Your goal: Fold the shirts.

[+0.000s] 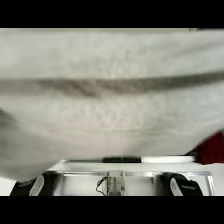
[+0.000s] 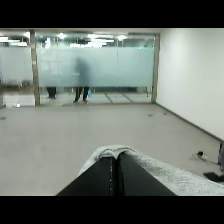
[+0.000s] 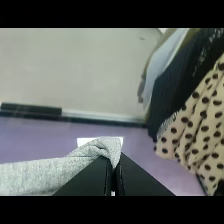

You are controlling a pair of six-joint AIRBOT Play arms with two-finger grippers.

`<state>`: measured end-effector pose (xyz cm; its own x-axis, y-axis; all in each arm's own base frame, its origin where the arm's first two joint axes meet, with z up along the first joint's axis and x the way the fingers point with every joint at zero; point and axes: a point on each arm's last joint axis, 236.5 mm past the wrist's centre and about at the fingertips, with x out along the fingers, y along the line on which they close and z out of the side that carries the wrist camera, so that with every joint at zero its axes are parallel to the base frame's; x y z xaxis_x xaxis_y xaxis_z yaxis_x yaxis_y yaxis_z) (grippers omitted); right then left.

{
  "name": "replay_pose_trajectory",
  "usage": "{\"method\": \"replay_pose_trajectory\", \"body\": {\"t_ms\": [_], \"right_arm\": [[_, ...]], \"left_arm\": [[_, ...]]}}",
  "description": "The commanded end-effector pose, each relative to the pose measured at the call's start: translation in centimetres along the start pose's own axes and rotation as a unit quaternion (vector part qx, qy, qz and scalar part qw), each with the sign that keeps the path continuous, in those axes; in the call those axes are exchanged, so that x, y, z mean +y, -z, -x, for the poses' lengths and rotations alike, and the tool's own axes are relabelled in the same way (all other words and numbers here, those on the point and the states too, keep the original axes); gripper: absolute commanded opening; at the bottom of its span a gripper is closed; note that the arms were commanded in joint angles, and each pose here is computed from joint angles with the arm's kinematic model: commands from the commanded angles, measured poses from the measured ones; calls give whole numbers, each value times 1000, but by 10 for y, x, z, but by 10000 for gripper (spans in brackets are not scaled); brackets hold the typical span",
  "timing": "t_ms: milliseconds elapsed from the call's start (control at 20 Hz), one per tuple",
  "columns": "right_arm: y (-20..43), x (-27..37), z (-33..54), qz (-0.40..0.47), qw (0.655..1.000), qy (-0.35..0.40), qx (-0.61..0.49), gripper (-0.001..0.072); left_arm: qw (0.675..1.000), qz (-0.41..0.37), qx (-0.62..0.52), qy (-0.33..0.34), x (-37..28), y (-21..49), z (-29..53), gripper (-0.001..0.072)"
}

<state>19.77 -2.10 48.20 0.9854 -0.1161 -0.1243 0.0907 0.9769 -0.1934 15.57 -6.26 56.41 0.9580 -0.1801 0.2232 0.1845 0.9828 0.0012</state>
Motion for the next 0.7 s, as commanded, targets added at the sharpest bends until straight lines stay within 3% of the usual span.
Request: {"method": "replay_pose_trajectory", "body": {"t_ms": [0, 150, 250, 350, 650], "right_arm": [[83, 3, -36, -36, 984, -7, 175, 68], [187, 9, -94, -37, 941, -10, 335, 68], [250, 4, -144, -18, 925, 7, 378, 68], [290, 11, -200, -19, 928, 4, 372, 67], [341, 76, -342, -195, 930, -48, 309, 68]], "left_arm": [[988, 38, 147, -13, 24, 91, -27, 33], [956, 100, 273, -22, 51, 203, -58, 32], [927, 145, 343, -30, 67, 283, -76, 32], [906, 169, 388, -28, 75, 360, -101, 31], [901, 185, 390, -33, 89, 476, -227, 33]]}}
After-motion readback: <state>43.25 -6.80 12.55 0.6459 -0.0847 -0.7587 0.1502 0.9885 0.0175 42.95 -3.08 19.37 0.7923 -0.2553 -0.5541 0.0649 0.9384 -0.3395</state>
